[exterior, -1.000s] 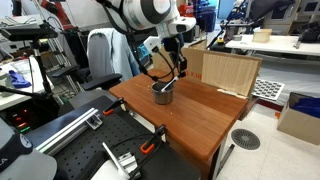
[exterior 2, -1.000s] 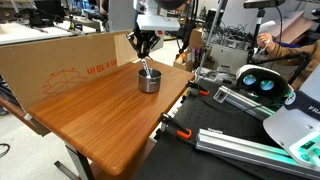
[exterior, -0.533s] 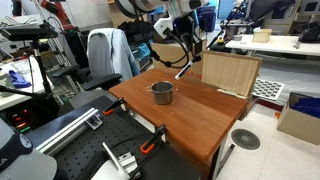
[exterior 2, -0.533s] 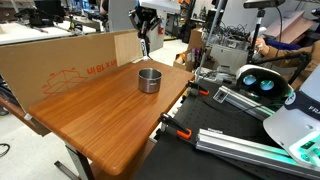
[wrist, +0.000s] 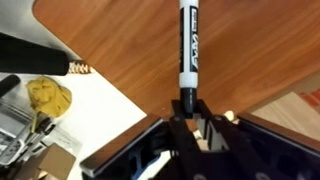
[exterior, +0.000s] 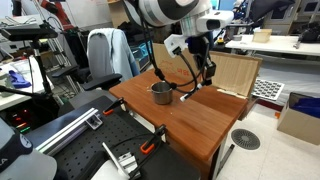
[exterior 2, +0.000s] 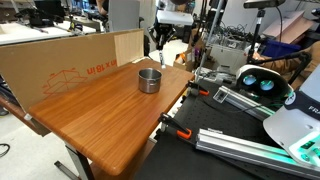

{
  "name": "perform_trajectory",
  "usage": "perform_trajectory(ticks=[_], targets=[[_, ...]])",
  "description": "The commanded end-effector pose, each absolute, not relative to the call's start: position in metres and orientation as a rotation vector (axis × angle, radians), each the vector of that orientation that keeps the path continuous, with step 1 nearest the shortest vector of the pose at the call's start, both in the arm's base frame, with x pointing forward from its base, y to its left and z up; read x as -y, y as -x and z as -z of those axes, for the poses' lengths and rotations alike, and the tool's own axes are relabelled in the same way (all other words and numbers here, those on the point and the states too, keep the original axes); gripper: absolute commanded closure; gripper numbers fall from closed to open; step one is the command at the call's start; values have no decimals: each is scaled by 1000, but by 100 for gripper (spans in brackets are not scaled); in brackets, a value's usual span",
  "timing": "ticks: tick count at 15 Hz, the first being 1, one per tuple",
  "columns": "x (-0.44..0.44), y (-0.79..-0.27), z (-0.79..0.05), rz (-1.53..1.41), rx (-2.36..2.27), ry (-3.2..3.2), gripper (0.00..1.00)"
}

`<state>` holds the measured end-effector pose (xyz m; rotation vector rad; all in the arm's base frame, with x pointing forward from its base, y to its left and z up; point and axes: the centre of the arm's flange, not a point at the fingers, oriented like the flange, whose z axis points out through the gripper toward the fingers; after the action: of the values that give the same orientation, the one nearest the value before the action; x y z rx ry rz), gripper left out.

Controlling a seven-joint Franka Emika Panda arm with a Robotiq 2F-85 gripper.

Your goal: Remove the marker from the pot and put it on the table

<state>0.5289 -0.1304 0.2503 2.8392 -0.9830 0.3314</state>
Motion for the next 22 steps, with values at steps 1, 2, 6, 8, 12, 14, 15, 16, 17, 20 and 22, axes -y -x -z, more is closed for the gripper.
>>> perform_trajectory(ticks=[1,2,6,8,12,14,15,16,17,20,22], targets=[[152,-520,-225,-231,986,-2824,95],[159,-517,-217,-210,989,-2815,95],[165,-509,-190,-141,953,-2834,95],[162,-510,-178,-117,921,-2849,95],[152,-513,-157,-74,848,-2880,95],[148,-513,-147,-53,825,-2886,95],[146,-514,-143,-28,828,-2900,95],[144,-514,-140,-24,825,-2899,95],[143,-514,-137,-16,830,-2901,95],[143,-515,-141,-19,816,-2912,50],[143,-517,-144,-22,830,-2918,35]])
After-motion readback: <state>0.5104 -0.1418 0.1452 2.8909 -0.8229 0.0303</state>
